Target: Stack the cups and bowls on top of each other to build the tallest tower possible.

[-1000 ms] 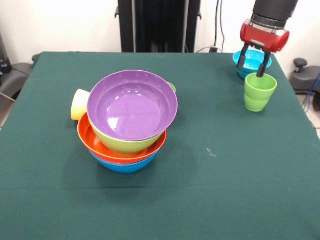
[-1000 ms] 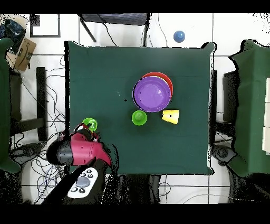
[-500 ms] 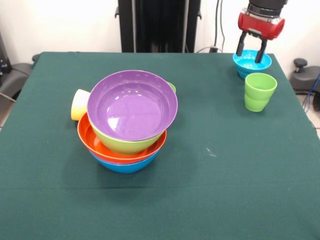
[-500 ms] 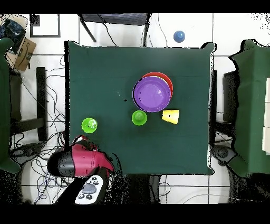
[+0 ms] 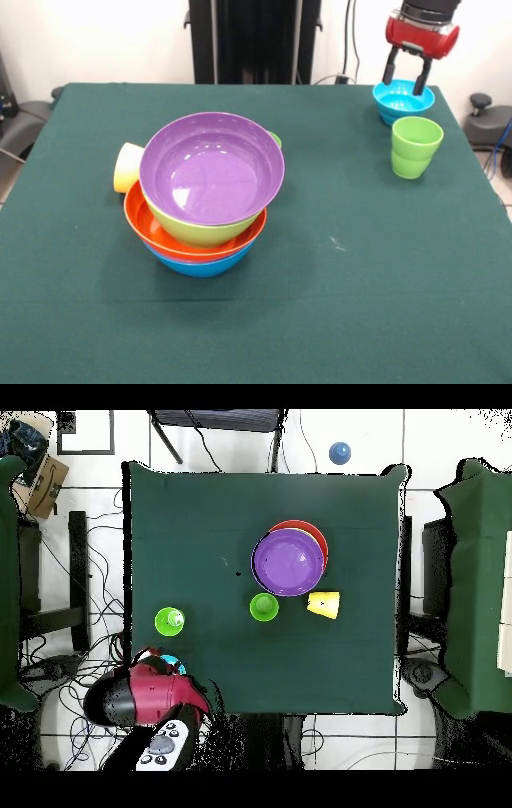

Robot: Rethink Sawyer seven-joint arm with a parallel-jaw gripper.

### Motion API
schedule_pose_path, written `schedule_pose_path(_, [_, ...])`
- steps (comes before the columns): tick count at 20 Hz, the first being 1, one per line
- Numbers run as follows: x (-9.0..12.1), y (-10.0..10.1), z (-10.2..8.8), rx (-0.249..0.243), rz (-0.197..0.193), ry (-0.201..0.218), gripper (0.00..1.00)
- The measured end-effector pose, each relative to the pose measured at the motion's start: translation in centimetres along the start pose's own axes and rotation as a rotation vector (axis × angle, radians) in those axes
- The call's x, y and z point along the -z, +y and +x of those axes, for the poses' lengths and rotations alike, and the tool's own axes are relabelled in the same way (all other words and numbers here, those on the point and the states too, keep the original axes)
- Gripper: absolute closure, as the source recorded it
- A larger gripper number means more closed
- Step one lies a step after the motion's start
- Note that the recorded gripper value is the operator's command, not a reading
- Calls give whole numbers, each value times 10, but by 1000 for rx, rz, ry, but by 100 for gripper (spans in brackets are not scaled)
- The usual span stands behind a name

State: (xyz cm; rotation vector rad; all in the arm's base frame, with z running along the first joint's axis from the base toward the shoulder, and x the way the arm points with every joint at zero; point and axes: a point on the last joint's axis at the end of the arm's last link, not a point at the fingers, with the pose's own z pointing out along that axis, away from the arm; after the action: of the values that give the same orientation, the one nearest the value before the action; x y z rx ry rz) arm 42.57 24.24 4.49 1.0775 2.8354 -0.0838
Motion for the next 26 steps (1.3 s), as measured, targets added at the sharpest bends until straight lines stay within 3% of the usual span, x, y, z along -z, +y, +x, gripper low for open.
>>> schedule_pose_path(10, [1,9,34,70,-3,5,0])
schedule_pose_path(13, [-7,6,49,96,14,15,0])
schedule_pose_path(26, [-42,-7,68,109,79,44,0])
